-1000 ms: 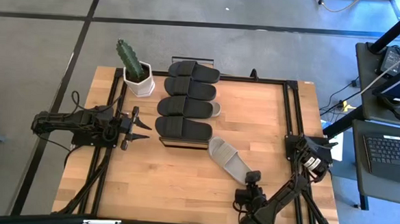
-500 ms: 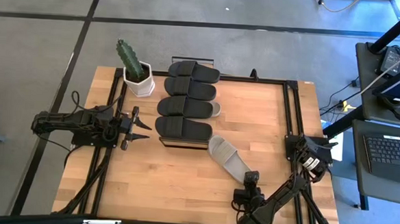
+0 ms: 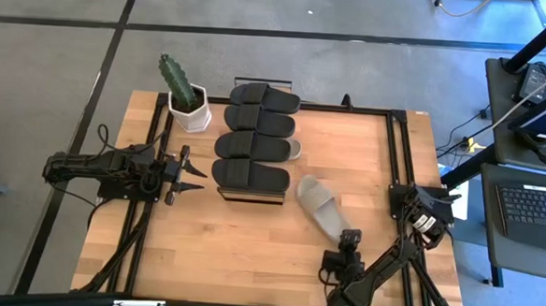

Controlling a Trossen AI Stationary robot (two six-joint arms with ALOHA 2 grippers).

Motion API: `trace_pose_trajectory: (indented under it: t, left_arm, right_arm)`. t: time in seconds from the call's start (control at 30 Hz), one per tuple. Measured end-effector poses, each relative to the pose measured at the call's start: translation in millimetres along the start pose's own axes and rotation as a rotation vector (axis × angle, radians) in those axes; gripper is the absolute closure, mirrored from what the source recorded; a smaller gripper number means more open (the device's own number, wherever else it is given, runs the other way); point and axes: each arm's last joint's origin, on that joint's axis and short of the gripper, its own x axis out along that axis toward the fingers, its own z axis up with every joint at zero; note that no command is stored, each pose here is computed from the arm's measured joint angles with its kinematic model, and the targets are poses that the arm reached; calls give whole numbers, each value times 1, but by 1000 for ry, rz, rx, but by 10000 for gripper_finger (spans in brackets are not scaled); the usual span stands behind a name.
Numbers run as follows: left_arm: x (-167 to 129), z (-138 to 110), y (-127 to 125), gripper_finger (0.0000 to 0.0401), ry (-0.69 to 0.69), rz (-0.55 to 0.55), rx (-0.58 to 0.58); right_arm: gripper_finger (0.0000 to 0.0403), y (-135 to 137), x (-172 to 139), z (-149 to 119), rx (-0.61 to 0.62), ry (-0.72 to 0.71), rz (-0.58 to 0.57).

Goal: Pick and place slides into the shelf
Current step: Put the white slide under the shelf

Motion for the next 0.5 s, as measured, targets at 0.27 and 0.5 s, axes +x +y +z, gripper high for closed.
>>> trace_pose_trajectory:
  t: [0.27, 0.5]
  left_arm:
    - [0, 0, 0, 254, 0, 0, 0]
    - [0, 0, 0, 254, 0, 0, 31]
  right_arm:
    - [358, -26, -7, -9, -48, 7, -110]
    - [360, -65, -14, -28, 54, -76, -108]
